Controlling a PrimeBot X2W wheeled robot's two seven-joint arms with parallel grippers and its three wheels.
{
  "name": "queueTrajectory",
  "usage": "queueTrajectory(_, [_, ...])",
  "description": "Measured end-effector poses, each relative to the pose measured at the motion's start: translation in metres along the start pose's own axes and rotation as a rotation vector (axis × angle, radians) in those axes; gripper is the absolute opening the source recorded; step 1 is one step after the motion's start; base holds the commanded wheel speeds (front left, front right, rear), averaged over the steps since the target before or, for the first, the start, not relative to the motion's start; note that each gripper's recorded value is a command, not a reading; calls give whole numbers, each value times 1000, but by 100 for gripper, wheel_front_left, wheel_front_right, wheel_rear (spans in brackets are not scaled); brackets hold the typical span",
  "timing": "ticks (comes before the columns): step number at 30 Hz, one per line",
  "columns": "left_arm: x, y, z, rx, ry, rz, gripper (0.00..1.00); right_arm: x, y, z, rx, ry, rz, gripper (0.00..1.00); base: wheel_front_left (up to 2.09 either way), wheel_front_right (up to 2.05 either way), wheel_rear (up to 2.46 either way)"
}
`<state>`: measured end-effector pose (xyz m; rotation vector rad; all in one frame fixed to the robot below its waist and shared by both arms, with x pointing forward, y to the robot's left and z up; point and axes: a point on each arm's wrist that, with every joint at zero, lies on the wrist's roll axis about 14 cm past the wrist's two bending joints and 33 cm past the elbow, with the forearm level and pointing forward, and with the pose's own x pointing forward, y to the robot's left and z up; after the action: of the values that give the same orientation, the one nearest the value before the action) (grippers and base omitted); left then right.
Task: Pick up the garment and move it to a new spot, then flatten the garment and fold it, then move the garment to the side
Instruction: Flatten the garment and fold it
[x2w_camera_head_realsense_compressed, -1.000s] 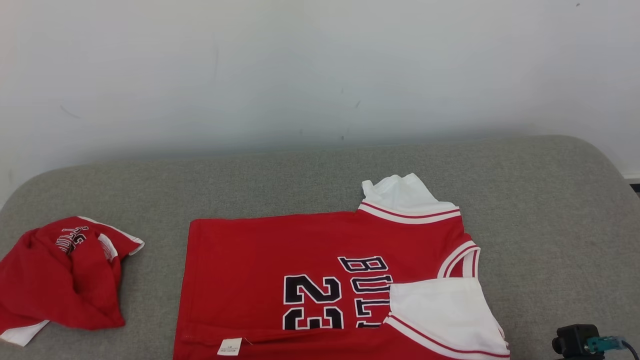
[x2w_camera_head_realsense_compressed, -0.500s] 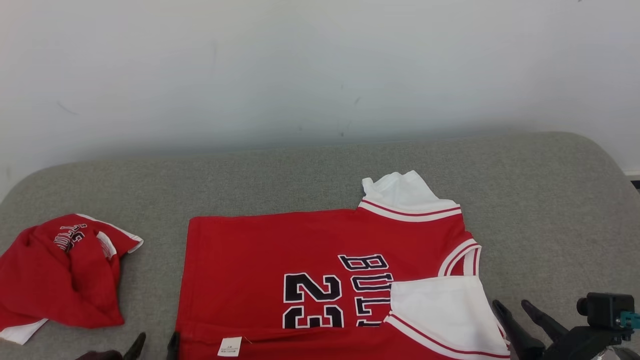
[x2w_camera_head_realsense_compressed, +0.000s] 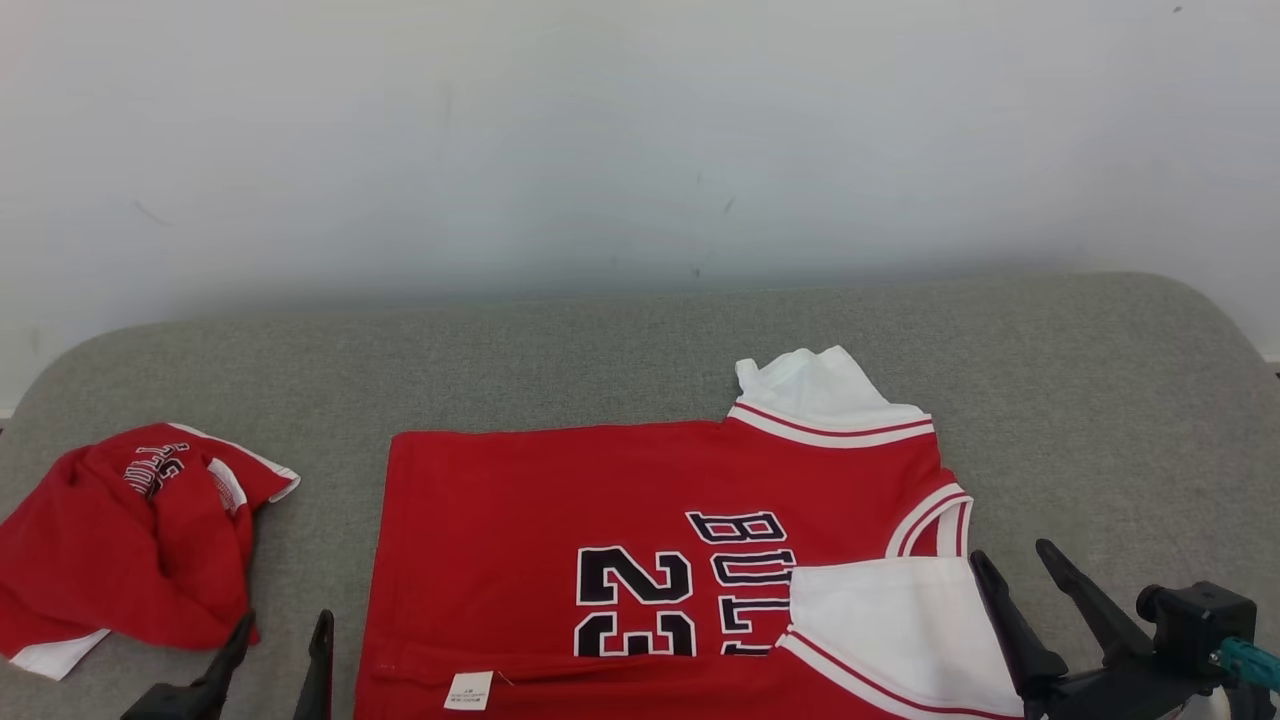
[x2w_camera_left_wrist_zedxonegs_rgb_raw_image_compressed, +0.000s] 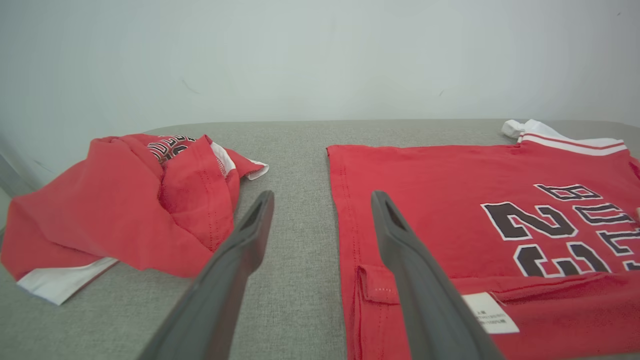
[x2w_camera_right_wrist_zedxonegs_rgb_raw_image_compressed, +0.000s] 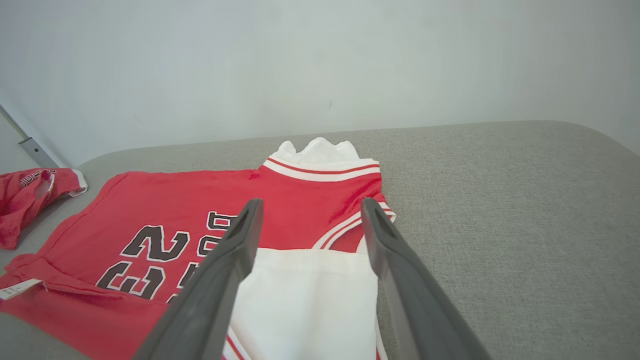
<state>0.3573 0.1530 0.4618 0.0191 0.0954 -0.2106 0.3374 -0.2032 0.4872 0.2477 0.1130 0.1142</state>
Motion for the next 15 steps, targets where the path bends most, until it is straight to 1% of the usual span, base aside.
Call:
queueTrajectory(2, [-1,5,3,29,-11,12,100,2,1,3,-17,-26,3,100,0,0,0])
queueTrajectory(7, [-4,24,19,23,-66,101,100,4,0,6,-18,-67,-6,100,0,0,0])
queueTrajectory(10, [-7,29,19,15,-66,119,100,5,2,3,-10,-62,-6,100,0,0,0])
queueTrajectory(15, [-7,28,18,7,-66,105,100,9,-2,1,-14,-54,-16,100,0,0,0])
